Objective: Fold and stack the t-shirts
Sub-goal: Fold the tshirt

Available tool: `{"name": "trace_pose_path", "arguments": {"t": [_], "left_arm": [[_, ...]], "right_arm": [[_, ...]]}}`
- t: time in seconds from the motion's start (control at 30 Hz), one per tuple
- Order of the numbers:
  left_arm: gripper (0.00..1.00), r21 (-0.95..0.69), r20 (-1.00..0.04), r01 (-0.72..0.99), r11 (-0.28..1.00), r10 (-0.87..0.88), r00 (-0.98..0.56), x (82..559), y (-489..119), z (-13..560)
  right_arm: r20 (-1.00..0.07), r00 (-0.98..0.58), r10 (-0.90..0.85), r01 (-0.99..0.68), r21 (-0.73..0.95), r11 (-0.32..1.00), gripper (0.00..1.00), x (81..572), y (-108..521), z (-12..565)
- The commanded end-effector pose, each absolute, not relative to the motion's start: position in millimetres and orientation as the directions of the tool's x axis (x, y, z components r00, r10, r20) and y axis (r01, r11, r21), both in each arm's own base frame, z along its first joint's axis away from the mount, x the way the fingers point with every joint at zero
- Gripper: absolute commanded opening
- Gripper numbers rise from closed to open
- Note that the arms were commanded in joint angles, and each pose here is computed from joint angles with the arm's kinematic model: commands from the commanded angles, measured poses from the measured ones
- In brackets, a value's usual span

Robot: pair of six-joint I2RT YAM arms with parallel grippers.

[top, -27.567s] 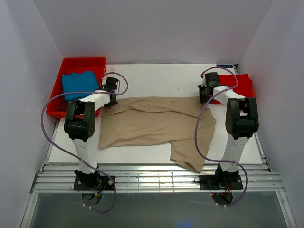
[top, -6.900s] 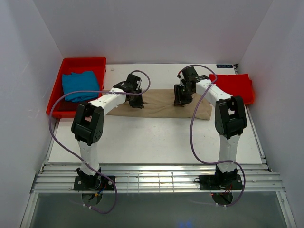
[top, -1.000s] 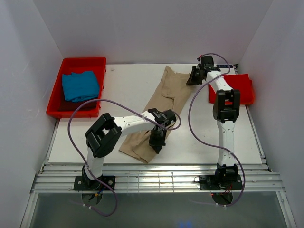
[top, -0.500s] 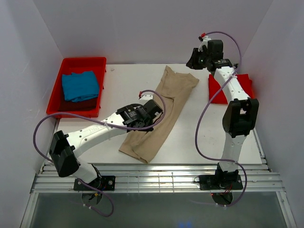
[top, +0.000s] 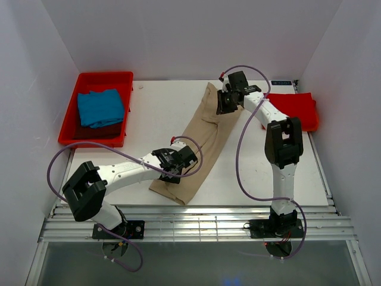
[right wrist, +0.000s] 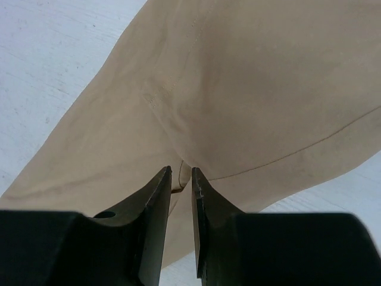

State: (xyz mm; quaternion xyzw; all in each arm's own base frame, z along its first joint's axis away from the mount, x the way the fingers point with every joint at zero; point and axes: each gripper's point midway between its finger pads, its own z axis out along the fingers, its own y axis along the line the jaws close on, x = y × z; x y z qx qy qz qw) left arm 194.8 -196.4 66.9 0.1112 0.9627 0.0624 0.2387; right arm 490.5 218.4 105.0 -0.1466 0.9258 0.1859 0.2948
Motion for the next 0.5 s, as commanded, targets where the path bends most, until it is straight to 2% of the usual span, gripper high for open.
{"name": "trace_pose_path", "arguments": {"t": [0.0,0.3,0.47], "left_arm": [[0.5,0.136,-0.489,0.192,0.972,0.234,-0.841,199,-201,68],[0.48,0.139,-0.449,0.221,0.965,0.261,-0.855,192,-202,48],[0.42,0.128,-0.432,0.2,0.971,0.236,-0.87,187,-200,50]], "right_arm": [[-0.635,-0.758,-0.152,-0.377,0.236,0.896,0.27,497,214,121],[-0.594,-0.787,-0.167,-0.319,0.159,0.934,0.27,507,199,91],[-0.549,-0.817,-0.176,-0.294,0.135,0.946,0.26,511,195,63]]}}
